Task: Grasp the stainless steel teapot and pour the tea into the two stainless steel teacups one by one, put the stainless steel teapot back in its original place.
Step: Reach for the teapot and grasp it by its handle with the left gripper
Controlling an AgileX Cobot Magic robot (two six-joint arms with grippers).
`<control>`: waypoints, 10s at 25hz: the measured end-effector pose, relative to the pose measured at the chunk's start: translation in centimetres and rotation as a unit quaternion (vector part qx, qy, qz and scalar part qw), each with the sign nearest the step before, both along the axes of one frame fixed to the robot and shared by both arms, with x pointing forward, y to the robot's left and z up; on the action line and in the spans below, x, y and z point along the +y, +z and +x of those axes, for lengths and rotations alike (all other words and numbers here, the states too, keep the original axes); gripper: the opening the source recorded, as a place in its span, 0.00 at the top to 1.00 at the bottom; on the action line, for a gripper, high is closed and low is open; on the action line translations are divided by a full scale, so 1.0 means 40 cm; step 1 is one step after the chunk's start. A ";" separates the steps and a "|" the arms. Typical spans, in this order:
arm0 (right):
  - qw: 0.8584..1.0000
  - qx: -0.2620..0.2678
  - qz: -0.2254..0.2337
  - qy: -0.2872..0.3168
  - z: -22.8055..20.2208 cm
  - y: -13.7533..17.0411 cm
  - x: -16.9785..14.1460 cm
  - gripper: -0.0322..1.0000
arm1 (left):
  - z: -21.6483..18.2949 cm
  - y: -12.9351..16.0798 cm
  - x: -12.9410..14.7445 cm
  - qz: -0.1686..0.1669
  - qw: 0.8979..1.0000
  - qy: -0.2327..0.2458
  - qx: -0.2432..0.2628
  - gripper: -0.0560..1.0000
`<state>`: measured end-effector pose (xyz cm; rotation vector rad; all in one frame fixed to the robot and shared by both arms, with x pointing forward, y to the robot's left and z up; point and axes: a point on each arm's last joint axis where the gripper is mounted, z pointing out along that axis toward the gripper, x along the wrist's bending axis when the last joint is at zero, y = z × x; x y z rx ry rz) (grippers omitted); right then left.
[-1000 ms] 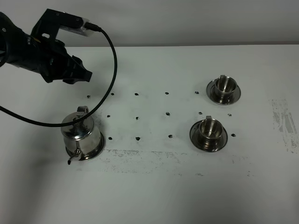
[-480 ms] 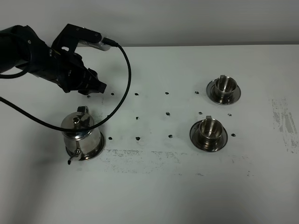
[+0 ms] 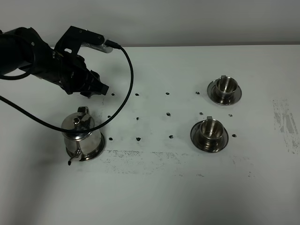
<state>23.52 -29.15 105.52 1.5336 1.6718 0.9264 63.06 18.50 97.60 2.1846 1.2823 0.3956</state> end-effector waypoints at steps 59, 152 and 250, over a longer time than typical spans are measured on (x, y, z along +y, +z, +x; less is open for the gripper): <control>0.998 0.000 0.000 0.066 -0.003 0.000 -0.001 0.59 | 0.006 -0.047 -0.040 0.072 0.994 -0.032 0.082 0.57; 0.998 0.000 0.000 0.066 -0.003 0.000 -0.001 0.59 | -0.187 -0.092 0.266 -0.025 0.964 0.252 0.080 0.57; 0.998 0.000 0.000 0.066 -0.003 0.000 -0.001 0.59 | -0.226 -0.065 0.084 0.178 0.962 -0.088 0.188 0.57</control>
